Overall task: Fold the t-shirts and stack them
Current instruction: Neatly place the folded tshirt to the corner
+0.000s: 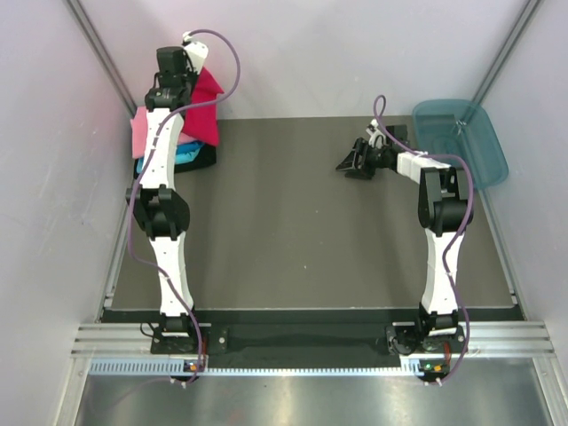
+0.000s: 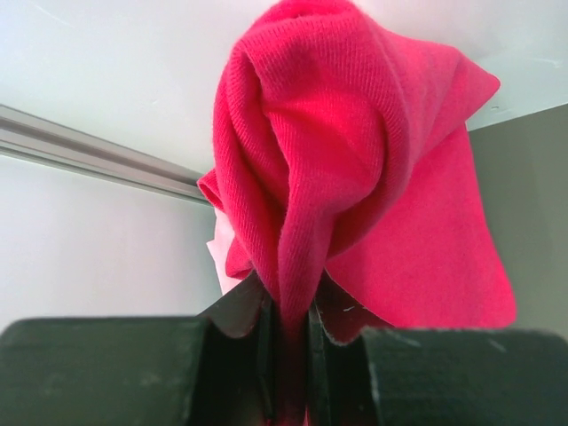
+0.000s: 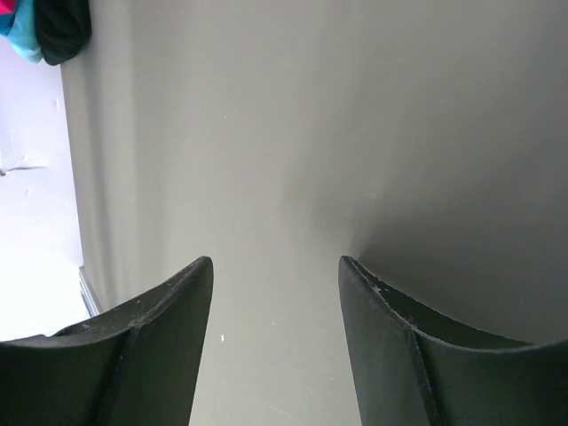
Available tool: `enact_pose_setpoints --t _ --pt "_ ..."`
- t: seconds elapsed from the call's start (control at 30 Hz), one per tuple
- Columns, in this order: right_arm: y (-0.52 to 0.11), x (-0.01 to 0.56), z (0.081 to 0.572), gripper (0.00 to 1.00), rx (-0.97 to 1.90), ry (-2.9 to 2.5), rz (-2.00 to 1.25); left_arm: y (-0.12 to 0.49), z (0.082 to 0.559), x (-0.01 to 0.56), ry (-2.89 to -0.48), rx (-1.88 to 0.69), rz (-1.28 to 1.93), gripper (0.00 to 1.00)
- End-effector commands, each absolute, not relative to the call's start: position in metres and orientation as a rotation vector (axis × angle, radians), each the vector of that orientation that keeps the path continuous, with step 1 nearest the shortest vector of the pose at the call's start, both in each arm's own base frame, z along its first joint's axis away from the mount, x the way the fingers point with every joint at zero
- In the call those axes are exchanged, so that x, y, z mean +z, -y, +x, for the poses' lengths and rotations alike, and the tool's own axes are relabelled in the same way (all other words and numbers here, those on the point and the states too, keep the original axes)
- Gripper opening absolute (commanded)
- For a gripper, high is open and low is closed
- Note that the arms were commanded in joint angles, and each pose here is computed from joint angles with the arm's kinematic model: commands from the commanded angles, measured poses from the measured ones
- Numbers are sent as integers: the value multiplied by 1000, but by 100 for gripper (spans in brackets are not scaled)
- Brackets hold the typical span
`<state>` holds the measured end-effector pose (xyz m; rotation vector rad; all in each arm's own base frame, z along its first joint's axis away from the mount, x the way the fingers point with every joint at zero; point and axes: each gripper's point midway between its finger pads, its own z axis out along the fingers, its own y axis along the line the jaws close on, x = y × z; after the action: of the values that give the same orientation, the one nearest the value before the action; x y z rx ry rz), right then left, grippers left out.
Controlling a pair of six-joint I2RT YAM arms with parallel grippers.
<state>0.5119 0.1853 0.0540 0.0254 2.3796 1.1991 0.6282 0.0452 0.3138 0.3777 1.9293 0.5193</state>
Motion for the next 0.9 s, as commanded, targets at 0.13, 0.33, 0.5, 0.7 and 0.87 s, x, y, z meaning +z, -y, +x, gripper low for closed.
enact_pose_setpoints --t 0.13,0.33,0.5,0.7,0.87 --pt "-192 94 524 59 1181 -2273 -66 -56 610 411 -1712 584 304 0" --pt "-191 91 523 59 1178 -2281 -64 -106 611 377 -1808 631 262 0" --pt "-191 89 522 59 1175 -2285 -68 -135 621 347 -1857 671 252 0" --pt "-191 89 522 59 1175 -2287 -73 -147 638 313 -1887 694 275 0" --pt "-191 86 523 59 1173 -2289 -72 -154 655 287 -1887 716 239 0"
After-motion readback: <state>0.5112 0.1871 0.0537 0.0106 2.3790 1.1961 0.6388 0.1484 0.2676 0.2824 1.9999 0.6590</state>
